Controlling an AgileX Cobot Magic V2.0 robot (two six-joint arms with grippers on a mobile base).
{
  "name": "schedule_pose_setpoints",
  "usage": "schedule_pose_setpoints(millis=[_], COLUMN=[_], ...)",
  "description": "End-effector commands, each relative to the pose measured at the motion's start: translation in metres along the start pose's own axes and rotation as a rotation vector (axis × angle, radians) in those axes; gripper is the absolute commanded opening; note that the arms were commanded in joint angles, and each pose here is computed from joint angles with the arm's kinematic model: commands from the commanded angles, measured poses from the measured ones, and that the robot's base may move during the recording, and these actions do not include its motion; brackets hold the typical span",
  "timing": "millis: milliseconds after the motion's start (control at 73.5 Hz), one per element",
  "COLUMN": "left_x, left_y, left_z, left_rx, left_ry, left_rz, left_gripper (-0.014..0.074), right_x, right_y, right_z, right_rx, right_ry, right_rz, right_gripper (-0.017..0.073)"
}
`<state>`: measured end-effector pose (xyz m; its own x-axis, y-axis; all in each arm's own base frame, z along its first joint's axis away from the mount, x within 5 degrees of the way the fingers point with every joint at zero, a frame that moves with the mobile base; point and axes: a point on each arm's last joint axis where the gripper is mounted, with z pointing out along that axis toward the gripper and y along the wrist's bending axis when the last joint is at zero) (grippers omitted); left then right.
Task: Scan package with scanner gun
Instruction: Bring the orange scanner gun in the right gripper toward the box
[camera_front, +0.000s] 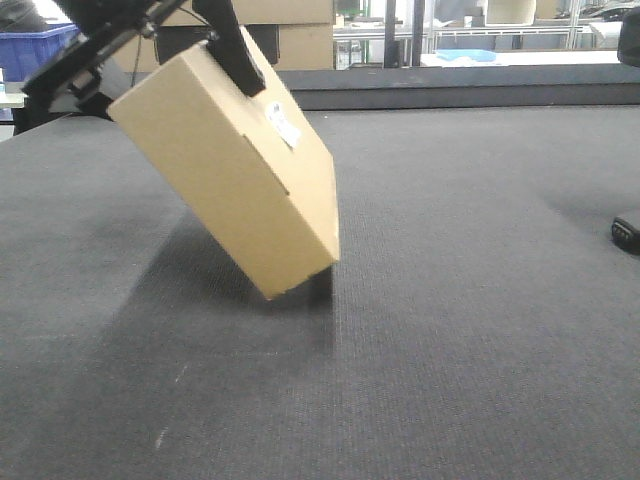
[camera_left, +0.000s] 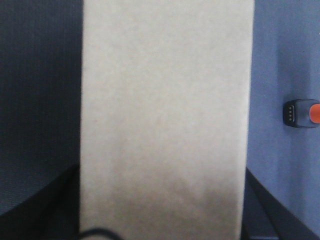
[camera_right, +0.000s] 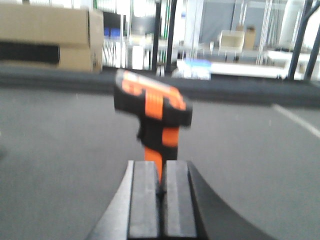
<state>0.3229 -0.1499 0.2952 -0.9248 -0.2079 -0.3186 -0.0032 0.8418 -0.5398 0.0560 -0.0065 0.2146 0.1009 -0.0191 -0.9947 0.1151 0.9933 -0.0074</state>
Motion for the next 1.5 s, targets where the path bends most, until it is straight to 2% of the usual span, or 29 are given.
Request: schedule_pose_setpoints(millis=[0,299,639,843,952,1047,1129,1210,1346,1441,1482], left_x=[0.001,0.000,0.000,-0.001,-0.002,-0.002,-0.002,-0.002,-0.002,-0.002,-0.002], left_y=[-0.005,-0.005,-0.005,-0.005,-0.005,-0.005,-0.005,-0.005,-0.005,-0.005,-0.005], left_z=[-0.002,-0.001,-0.001,-0.001,-0.001,-0.001,-0.001,-0.001,-0.001,-0.001,-0.001], left_rx=[0.027,0.027,0.029,0.032,0.031,0.029,0.030,0.030,0.030,0.030,0.030], left_ry=[-0.009,-0.011,-0.017,-0.032,-0.034,-0.034,-0.036,-0.036,-0.036,-0.036,-0.036], left_rz=[-0.016,-0.016,-0.016,-0.017,-0.015,-0.014,-0.014,-0.014,-0.014,-0.014,-0.014], left_gripper=[-0.0111,-0.0111,-0.0111,-0.0111,-0.0111,-0.0111,-0.0111,-0.0111,-0.0111,-0.0111,-0.0111], right_x=[-0.004,-0.038,-0.026,-0.029,-0.022,-0.011,-0.001,0.002,0.008,0.015,0.019], right_y=[0.000,0.000,-0.001,-0.002,-0.002,-0.004,-0.004,-0.005,-0.006,-0.004,-0.002], right_z=[0.000,0.013,0.057,0.081,0.089,0.097,0.105,0.114,0.129,0.138,0.140], right_rx=[0.006,-0.003,0.000,0.019,0.021,0.042,0.047,0.056,0.073,0.053,0.031], right_ry=[-0.038,0.065,0.283,0.164,0.199,0.263,0.307,0.269,0.176,0.150,0.149], right_rz=[-0.009,-0.009,-0.008,-0.013,-0.014,0.028,0.027,0.025,0.160,0.195,0.188], right_gripper=[-0.0168,-0.0168,-0.0168,-0.0168,-0.0168,-0.0168,-0.0165,-0.0163,-0.0163,-0.0163,-0.0163])
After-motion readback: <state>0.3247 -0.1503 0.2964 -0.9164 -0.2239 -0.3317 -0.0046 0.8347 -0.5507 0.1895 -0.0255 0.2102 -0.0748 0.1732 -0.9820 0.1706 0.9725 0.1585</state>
